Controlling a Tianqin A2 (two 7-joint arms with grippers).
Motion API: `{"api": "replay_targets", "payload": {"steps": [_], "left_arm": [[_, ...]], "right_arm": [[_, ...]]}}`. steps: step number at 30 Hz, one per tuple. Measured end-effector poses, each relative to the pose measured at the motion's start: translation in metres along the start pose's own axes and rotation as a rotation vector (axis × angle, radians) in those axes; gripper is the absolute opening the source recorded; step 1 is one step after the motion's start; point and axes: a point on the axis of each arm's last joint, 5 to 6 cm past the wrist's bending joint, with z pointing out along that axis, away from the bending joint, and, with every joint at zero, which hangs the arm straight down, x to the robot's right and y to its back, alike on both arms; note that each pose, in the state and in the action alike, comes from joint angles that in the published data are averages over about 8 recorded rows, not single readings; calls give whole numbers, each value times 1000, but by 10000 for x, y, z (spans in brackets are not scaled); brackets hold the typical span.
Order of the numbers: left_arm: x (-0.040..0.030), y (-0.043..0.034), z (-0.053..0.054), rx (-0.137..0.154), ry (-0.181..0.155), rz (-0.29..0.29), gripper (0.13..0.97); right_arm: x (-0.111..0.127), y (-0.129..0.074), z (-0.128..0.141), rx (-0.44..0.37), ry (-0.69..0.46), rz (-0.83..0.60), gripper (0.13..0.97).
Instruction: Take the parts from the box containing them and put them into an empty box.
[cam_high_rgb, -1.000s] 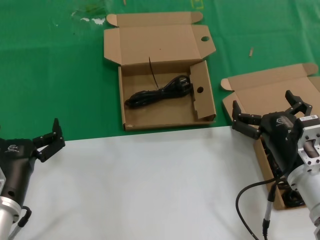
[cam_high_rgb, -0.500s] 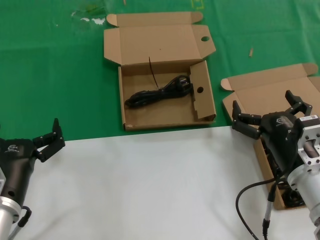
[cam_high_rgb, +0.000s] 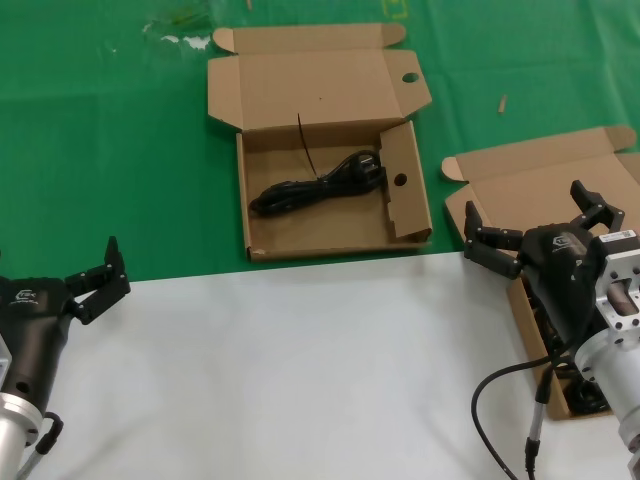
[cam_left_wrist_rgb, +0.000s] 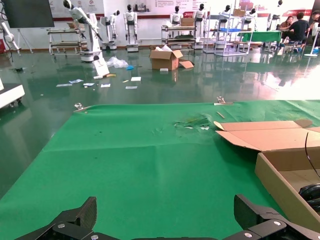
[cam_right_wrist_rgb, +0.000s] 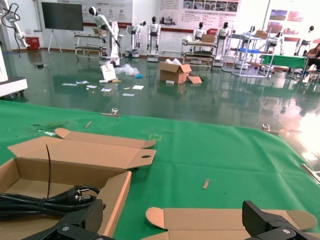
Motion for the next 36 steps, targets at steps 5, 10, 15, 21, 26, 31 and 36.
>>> {"api": "replay_targets", "payload": {"steps": [5,10,15,21,26,31,36], "left_arm": [[0,0,0,0,0,0,966],[0,0,0,0,0,0,966],[0,0,0,0,0,0,966],[0,0,0,0,0,0,966],[0,0,0,0,0,0,966],[0,0,0,0,0,0,966],[0,0,0,0,0,0,966]], "right_arm": [[0,0,0,0,0,0,966],[0,0,0,0,0,0,966],[0,0,0,0,0,0,966],[0,0,0,0,0,0,966],[0,0,0,0,0,0,966],[0,0,0,0,0,0,966],[0,0,0,0,0,0,966]]}}
